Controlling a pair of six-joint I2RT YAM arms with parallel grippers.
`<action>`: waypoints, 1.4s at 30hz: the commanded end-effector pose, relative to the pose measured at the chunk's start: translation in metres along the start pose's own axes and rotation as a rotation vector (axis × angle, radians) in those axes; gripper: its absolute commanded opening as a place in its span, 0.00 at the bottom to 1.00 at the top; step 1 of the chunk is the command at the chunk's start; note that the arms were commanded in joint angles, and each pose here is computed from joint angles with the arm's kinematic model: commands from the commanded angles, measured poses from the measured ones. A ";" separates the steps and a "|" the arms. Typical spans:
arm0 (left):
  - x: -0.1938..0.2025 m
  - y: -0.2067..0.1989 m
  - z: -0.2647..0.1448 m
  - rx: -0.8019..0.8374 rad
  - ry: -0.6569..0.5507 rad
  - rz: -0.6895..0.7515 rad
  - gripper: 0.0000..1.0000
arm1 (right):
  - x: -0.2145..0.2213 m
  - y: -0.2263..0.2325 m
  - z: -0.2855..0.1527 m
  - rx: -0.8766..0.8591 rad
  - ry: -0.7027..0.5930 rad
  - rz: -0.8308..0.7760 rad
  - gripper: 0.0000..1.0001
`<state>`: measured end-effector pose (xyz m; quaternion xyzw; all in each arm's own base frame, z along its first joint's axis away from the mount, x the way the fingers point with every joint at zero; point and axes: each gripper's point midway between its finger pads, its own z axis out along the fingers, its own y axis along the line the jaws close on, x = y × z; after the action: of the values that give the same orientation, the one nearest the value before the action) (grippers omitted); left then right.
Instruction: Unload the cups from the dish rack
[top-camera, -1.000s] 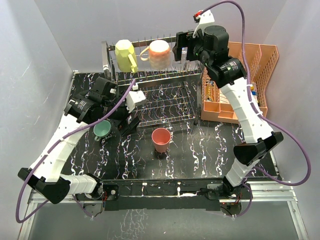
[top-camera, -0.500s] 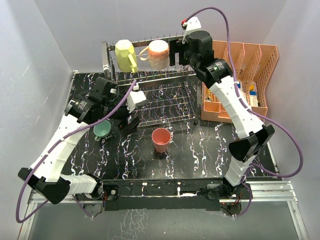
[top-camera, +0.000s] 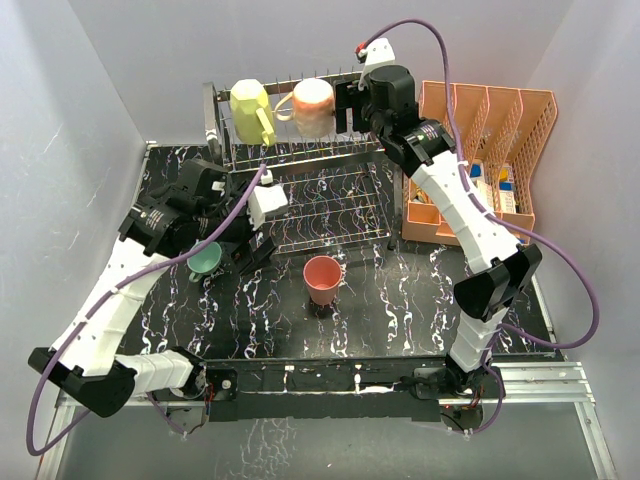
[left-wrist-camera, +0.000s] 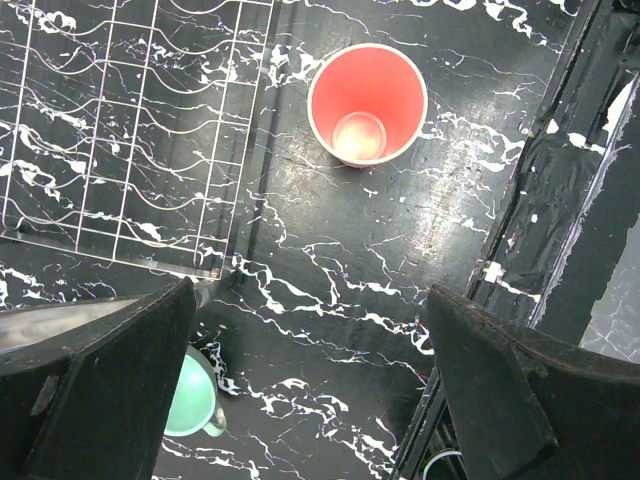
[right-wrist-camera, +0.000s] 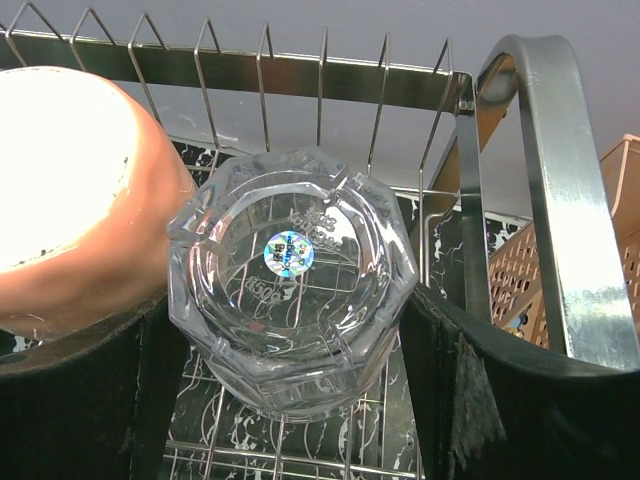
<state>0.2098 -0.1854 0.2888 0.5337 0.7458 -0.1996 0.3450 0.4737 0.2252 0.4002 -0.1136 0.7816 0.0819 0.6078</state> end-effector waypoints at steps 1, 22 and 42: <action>-0.005 -0.009 -0.005 0.021 -0.045 0.032 0.97 | -0.048 0.004 -0.011 -0.007 -0.161 0.028 0.55; -0.080 0.035 -0.024 -0.245 -0.395 0.313 0.93 | -0.134 -0.014 -0.146 -0.069 -0.427 0.236 0.32; -0.173 -0.020 -0.003 -0.409 -0.678 1.039 0.87 | 0.033 0.073 -0.226 -0.607 0.025 1.024 0.20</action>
<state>0.2305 -0.3016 0.3772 0.6760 0.3396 -0.0701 0.6502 0.2578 0.2215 0.3829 0.0797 0.7517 0.4702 0.4556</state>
